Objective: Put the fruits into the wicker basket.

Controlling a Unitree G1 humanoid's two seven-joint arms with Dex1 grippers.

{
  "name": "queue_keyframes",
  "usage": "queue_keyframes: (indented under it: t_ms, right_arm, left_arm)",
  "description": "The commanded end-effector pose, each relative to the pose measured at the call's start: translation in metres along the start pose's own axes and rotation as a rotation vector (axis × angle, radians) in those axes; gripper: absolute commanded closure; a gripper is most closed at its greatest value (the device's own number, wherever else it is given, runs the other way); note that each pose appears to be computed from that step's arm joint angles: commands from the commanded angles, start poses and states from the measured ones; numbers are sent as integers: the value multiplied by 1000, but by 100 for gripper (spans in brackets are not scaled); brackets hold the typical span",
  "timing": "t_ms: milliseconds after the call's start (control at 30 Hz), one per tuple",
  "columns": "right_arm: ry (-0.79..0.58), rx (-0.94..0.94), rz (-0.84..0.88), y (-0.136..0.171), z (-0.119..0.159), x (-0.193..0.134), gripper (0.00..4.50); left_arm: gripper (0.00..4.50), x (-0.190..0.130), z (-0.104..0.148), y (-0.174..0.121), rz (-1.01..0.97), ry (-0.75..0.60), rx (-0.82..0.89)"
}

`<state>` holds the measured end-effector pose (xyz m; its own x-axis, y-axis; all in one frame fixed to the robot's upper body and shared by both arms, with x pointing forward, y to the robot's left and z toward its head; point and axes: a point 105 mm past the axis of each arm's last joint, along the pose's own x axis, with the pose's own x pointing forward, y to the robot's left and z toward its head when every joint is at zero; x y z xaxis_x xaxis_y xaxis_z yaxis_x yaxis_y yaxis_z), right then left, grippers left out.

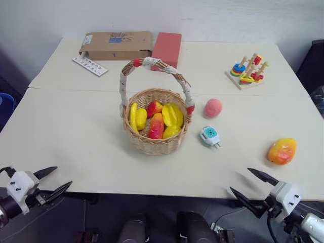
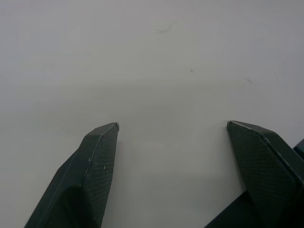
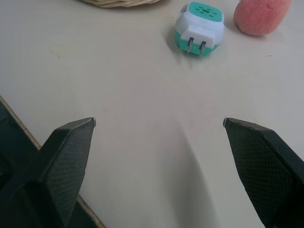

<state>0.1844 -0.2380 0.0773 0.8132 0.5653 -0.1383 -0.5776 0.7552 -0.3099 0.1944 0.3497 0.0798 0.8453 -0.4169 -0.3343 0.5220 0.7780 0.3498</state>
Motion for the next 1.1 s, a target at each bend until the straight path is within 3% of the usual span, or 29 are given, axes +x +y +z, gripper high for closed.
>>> queue_keyframes:
  t_ms: [33,367,467,567,700,800,967,1100]
  right_arm:
    - [-14,-10,-22,2,2,-1,0]
    - [-39,22,-19,0,3,12,0]
    - [-47,34,-12,0,4,14,0]
    - [-75,39,-30,-5,10,17,0]
    - [-224,29,-38,-19,61,43,0]
    - [-238,10,6,-21,81,61,0]
    - [-118,15,-67,-50,97,108,0]
    - [-12,60,-41,-56,101,142,0]
  left_arm:
    - [69,-12,-8,10,54,40,16]
    - [69,-4,31,0,-30,-51,-70]
    - [11,1,40,-5,-55,-60,-77]
    - [5,10,53,-12,-95,-88,-73]
    - [5,32,102,-41,-280,-194,-105]
    - [5,40,131,-63,-415,-235,-89]
    - [5,53,189,-80,-539,-340,-23]
    - [5,57,231,-87,-580,-401,37]
